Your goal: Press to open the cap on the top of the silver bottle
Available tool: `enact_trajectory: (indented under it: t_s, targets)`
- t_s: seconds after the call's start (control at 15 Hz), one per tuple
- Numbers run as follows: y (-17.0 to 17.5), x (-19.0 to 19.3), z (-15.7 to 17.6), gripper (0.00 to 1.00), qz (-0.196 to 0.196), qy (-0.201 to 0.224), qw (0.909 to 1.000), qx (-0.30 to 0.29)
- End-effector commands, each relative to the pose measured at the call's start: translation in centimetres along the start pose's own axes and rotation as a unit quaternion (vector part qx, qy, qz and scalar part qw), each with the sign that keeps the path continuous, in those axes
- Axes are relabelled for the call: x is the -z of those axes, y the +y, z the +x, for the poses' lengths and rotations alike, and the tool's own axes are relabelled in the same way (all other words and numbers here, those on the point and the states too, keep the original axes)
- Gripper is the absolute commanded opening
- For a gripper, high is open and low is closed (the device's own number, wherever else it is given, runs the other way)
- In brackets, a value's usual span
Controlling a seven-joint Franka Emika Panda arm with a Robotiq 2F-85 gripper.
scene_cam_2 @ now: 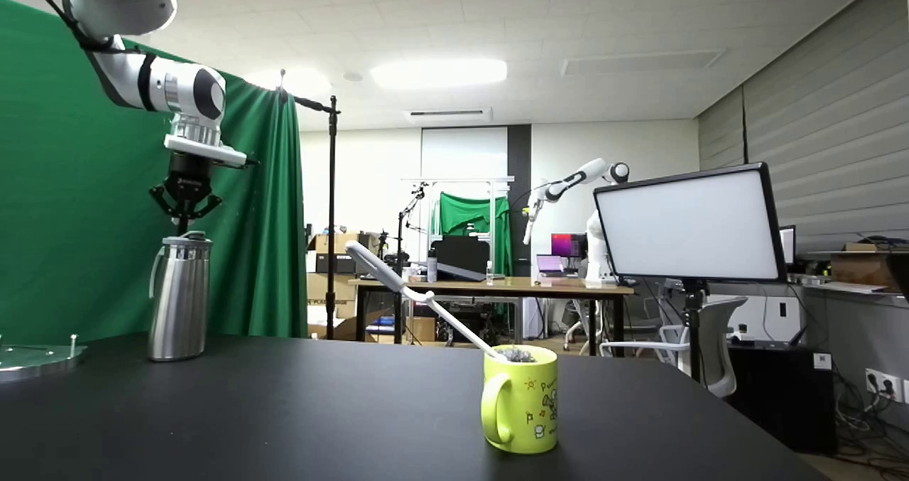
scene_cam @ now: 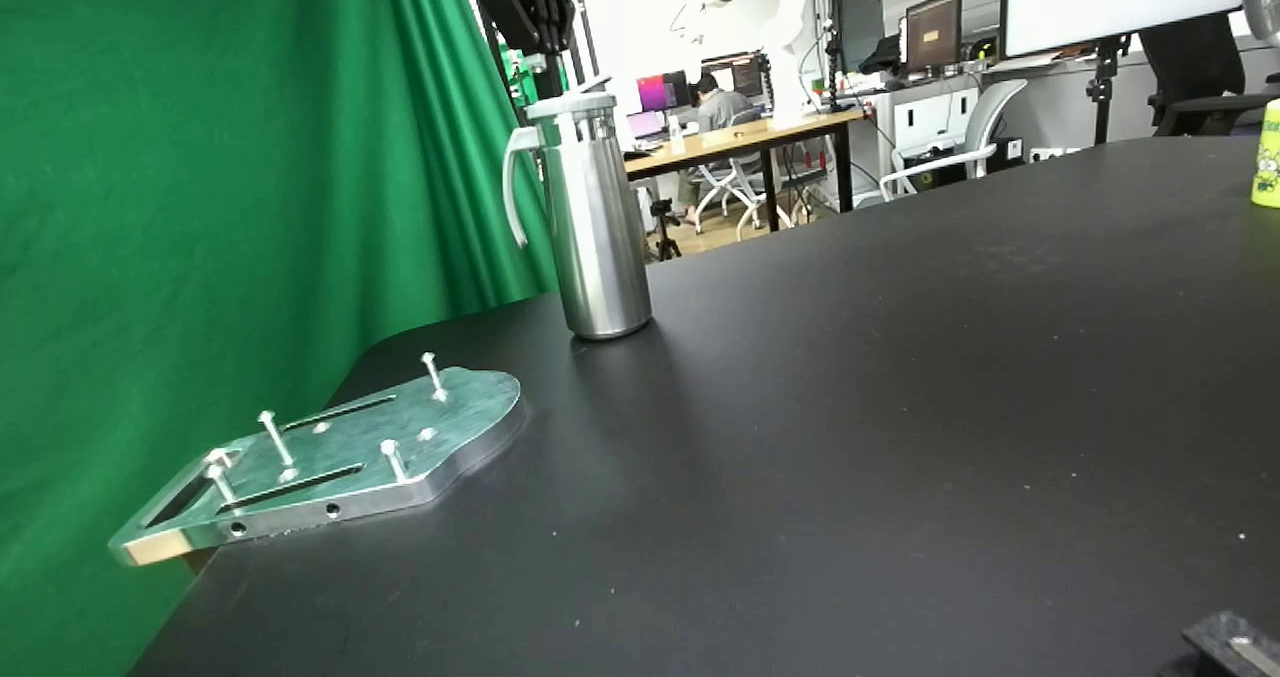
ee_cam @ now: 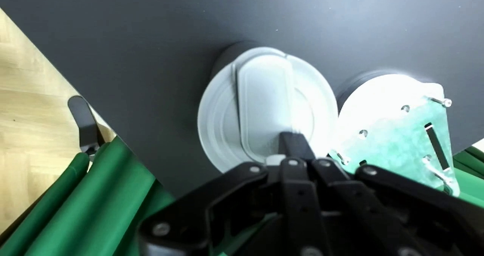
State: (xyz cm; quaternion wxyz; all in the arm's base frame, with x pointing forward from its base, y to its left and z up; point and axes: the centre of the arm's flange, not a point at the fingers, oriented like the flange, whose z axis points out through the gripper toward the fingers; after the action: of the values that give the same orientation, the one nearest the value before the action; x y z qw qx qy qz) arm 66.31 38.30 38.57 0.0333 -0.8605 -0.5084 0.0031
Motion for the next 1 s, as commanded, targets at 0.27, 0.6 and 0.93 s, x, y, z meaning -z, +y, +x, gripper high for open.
enact_trajectory:
  t_s: [0.27, 0.6, 0.93]
  targets:
    - [0.3, -1.4, 2.8, 0.0, -0.009, -0.013, 0.9999, 0.001]
    - [0.2, 2.1, 0.9, 0.0, -0.018, 0.007, 0.9998, -0.004]
    - [0.1, 6.7, -2.0, 0.28, -0.04, 0.035, 0.9985, -0.008]
